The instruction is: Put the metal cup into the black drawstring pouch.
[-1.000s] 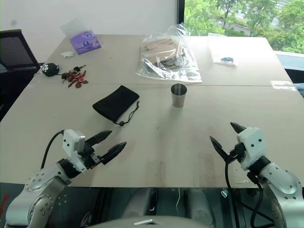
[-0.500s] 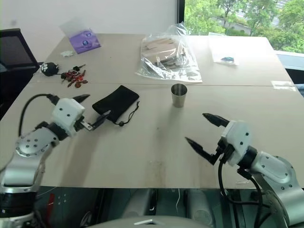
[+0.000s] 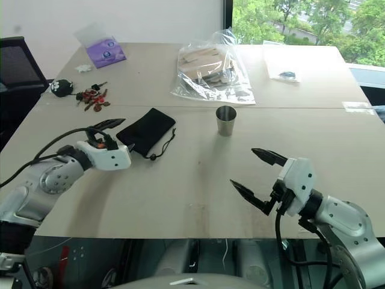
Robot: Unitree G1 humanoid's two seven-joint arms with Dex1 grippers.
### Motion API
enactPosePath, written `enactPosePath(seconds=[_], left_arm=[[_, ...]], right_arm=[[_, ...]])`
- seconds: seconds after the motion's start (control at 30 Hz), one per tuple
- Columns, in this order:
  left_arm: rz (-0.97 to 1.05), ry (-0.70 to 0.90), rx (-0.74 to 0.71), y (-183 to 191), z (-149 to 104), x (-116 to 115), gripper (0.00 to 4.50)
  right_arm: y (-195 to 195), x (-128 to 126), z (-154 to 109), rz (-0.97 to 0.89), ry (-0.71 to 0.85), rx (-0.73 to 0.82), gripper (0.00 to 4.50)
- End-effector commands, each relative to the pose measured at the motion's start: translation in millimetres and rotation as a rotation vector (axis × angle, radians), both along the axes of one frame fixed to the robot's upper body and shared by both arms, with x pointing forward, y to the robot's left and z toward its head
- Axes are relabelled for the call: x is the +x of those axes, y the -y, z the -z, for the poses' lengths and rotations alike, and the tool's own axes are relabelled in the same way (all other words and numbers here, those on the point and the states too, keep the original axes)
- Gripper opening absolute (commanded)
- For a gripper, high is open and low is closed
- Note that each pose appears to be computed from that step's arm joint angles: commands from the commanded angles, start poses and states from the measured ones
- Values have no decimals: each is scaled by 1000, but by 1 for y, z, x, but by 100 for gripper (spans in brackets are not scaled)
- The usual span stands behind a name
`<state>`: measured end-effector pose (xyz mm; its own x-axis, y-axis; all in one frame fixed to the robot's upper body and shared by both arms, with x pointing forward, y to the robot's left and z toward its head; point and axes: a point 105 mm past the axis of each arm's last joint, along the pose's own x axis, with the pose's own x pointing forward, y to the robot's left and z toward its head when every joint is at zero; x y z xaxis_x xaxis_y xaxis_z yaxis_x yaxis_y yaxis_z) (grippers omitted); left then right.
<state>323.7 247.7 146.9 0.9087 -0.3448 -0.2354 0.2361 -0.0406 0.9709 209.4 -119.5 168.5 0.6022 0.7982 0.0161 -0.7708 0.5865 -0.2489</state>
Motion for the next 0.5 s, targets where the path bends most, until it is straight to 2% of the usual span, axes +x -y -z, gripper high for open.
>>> enactPosePath(seconds=[0.03,0.13,0.3,0.5], left_arm=[[21,47,24,0,-11,3,447],[21,76,-16,-4,-21,1,447],[1,25,9,-16,-16,-8,447],[-22,14,41,-20,-8,-7,447]], right_arm=[[-3,-5,-8,-8,45,2,446],[-2,-5,-8,1,45,0,446],[-2,-4,-8,5,47,-3,446],[-5,-3,-6,-1,49,-6,446]])
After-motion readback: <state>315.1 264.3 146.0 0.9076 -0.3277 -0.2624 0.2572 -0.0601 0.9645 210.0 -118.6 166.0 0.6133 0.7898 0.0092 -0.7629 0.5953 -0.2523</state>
